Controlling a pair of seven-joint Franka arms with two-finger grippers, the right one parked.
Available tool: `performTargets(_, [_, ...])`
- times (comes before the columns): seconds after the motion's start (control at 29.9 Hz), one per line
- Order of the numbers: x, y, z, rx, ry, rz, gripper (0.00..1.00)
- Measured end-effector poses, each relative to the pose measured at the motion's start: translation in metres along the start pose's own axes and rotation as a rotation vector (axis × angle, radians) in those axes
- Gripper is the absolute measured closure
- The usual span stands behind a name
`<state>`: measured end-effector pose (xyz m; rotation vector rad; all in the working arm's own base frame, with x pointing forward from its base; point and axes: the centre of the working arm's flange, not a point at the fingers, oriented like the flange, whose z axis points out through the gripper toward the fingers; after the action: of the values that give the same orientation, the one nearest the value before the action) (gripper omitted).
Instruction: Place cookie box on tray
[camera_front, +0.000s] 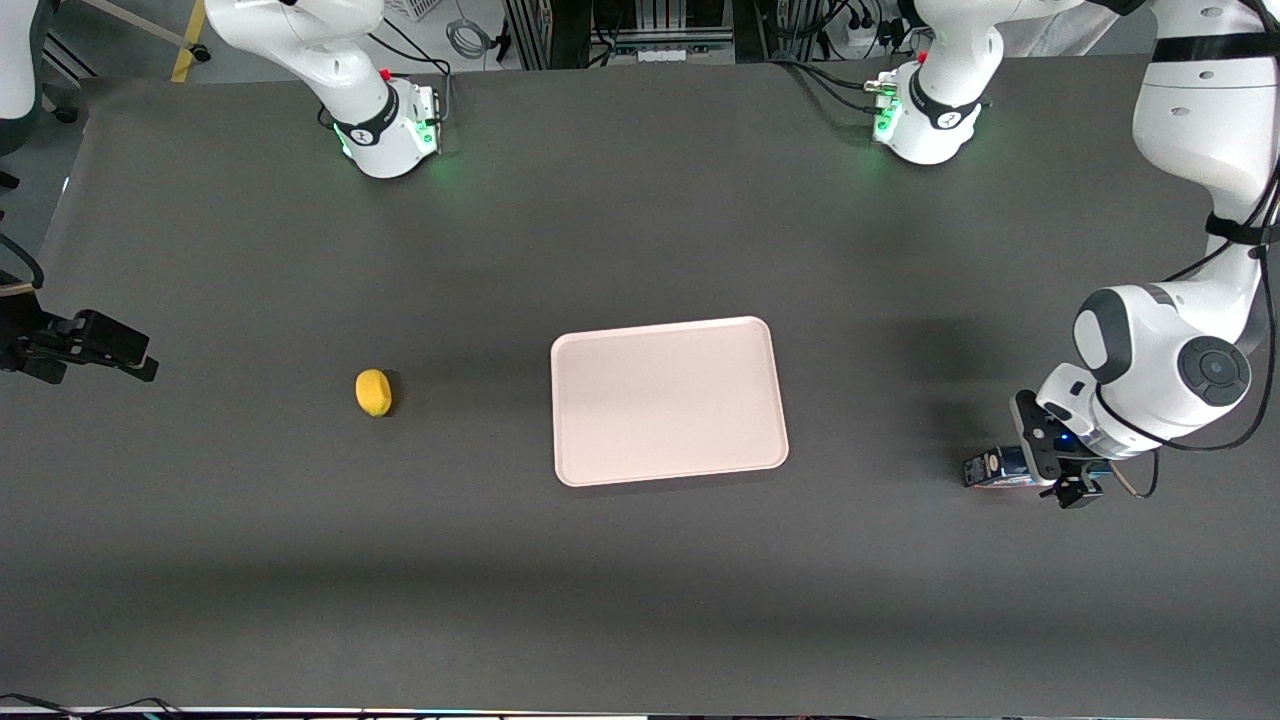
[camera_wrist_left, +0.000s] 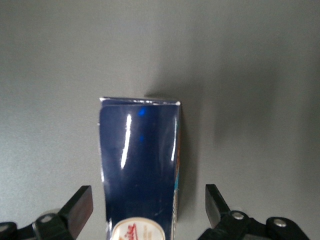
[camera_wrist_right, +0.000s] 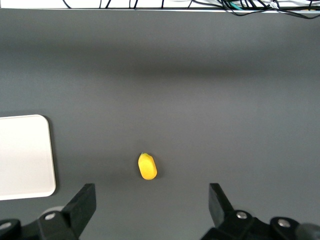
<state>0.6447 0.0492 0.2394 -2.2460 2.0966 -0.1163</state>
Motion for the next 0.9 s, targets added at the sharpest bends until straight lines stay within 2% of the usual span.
performTargets(0.3, [-0.0003, 0.0002, 0.0026, 0.000, 0.000, 0.002, 0.02])
performTargets(0.43, [-0.0004, 0.0001, 0.0025, 0.001, 0.000, 0.002, 0.22])
performTargets(0.47, [-0.0004, 0.0000, 0.0024, 0.001, 0.000, 0.002, 0.33])
performTargets(0.57, [-0.0004, -0.0005, 0.0018, 0.003, 0.000, 0.002, 0.48])
performTargets(0.73, [-0.0010, -0.0013, 0.0006, 0.005, 0.000, 0.000, 0.66])
performTargets(0.9, [-0.0025, -0.0045, -0.0029, 0.013, 0.000, -0.004, 0.72])
